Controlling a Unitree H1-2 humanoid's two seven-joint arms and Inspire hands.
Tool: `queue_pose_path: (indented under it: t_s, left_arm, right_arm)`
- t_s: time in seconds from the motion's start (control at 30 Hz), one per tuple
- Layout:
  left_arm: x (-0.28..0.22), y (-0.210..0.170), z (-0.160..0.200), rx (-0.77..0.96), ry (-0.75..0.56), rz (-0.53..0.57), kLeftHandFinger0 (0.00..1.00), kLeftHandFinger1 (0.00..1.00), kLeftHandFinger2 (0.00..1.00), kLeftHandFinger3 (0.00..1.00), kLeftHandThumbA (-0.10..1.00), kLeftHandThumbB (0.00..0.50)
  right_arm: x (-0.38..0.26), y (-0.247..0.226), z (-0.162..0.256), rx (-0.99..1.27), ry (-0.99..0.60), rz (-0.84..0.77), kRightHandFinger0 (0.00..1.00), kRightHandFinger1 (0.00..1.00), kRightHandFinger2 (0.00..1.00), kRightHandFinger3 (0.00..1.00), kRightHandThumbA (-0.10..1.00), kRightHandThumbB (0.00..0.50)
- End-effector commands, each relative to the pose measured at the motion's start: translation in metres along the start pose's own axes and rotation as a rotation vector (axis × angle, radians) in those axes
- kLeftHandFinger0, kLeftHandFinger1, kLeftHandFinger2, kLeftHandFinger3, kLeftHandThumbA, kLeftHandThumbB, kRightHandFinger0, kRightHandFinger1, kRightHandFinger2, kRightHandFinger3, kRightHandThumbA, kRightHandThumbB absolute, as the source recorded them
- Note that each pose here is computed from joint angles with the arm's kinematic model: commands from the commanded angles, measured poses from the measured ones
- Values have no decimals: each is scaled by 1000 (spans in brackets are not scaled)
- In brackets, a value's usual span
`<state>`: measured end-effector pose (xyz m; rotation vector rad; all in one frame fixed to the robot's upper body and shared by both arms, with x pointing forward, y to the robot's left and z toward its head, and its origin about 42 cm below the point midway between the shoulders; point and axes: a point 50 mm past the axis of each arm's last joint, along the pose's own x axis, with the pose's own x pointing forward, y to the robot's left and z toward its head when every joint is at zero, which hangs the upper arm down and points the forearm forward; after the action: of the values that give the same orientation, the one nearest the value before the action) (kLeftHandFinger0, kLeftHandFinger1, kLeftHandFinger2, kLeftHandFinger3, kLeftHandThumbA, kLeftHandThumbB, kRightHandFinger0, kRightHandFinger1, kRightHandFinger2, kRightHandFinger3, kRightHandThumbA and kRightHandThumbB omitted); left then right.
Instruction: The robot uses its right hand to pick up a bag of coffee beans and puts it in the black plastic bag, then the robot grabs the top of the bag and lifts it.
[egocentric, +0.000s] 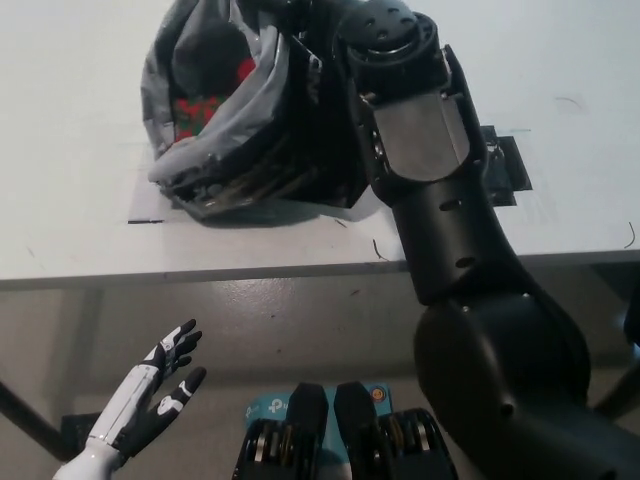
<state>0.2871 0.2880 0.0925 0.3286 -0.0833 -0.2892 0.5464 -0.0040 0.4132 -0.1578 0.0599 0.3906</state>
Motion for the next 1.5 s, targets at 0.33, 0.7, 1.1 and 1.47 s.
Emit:
queue_pose_path:
  t_s: [0.33, 0.7, 1.1, 1.47]
  left_arm:
    - [8, 8, 13, 40, -62, -28, 1000, 1000, 1000, 1000, 788, 324]
    - [6, 3, 13, 32, -48, -40, 1000, 1000, 1000, 1000, 767, 309]
    - [2, -2, 12, 35, -43, -57, 1000, 1000, 1000, 1000, 752, 302]
    - [2, -6, 12, 33, -37, -72, 1000, 1000, 1000, 1000, 721, 294]
  right_arm:
    - [1, 13, 95, 387, -147, 50, 0, 111, 647, 527, 172, 0]
    - [-18, 13, 170, 542, -238, 145, 0, 179, 668, 927, 197, 0]
    - [-51, 26, 252, 429, -342, 169, 0, 146, 672, 1000, 123, 0]
    - [-97, 14, 329, 453, -482, 215, 0, 51, 510, 864, 83, 0]
